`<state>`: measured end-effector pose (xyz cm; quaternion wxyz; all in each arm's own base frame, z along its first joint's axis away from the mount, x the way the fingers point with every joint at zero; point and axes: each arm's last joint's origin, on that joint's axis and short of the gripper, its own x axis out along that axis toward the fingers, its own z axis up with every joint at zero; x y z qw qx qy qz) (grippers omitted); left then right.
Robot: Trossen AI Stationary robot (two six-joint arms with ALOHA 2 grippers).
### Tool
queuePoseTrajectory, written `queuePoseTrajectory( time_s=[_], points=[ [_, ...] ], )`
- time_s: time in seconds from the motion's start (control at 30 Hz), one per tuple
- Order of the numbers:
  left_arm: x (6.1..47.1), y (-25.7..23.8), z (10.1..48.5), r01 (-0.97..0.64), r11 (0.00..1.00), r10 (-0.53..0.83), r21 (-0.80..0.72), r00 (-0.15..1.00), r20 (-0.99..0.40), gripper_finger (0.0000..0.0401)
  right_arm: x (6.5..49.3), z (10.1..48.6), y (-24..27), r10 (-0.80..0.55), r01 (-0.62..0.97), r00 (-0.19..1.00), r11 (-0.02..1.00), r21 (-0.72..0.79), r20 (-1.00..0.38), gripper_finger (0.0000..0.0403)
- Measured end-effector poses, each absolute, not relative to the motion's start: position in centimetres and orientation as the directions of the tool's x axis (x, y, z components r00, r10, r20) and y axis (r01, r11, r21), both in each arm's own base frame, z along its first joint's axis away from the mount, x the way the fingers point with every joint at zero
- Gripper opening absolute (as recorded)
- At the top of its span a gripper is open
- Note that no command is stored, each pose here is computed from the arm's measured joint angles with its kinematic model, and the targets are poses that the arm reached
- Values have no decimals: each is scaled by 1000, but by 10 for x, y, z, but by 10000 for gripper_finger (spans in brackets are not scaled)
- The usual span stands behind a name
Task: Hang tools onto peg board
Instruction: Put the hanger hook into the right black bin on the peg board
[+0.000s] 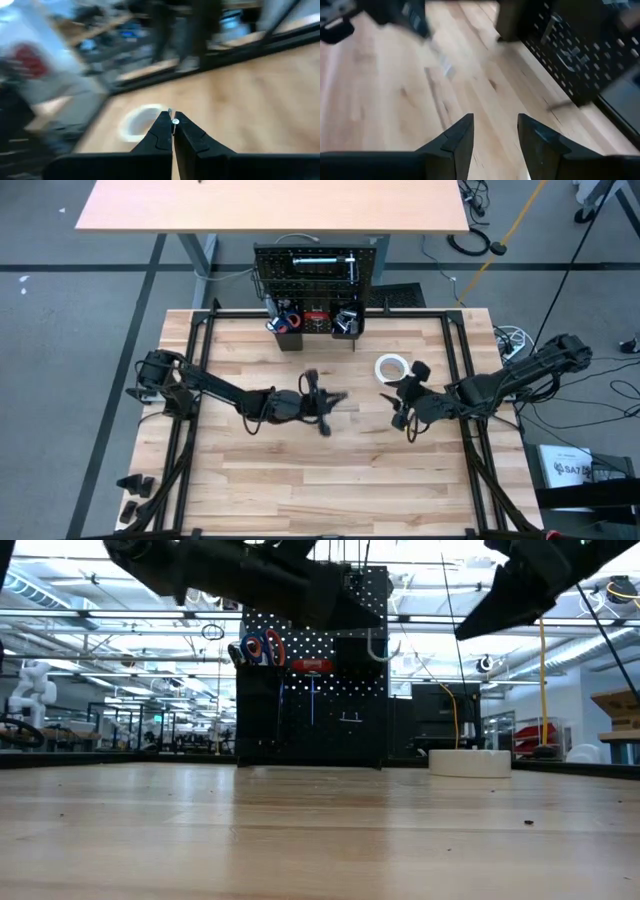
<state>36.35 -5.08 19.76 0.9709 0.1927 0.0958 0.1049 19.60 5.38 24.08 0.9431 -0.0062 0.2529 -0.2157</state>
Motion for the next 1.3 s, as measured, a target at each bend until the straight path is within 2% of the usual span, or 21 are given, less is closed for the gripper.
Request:
queuePoseTrajectory(
  time_s=[0.13, 0.53, 0.93, 1.13, 1.3],
  points=[
    [372, -35, 214, -296, 808, 384, 510, 920, -74, 0, 193, 235, 52, -439, 443, 740, 888, -122, -509, 142],
    [398, 10, 281, -427, 508, 582, 748, 810, 67, 0, 193, 234, 52, -441, 442, 733, 888, -131, -518, 142],
    [396, 72, 286, -435, 447, 697, 781, 717, 0, 0, 193, 234, 52, -441, 440, 734, 888, -133, -517, 141],
    [396, 76, 283, -412, 511, 657, 755, 753, -33, 0, 193, 234, 52, -443, 440, 733, 887, -136, -516, 141],
    [396, 79, 282, -423, 518, 662, 744, 749, -35, 0, 193, 234, 52, -443, 443, 734, 887, -132, -515, 141]
  ],
)
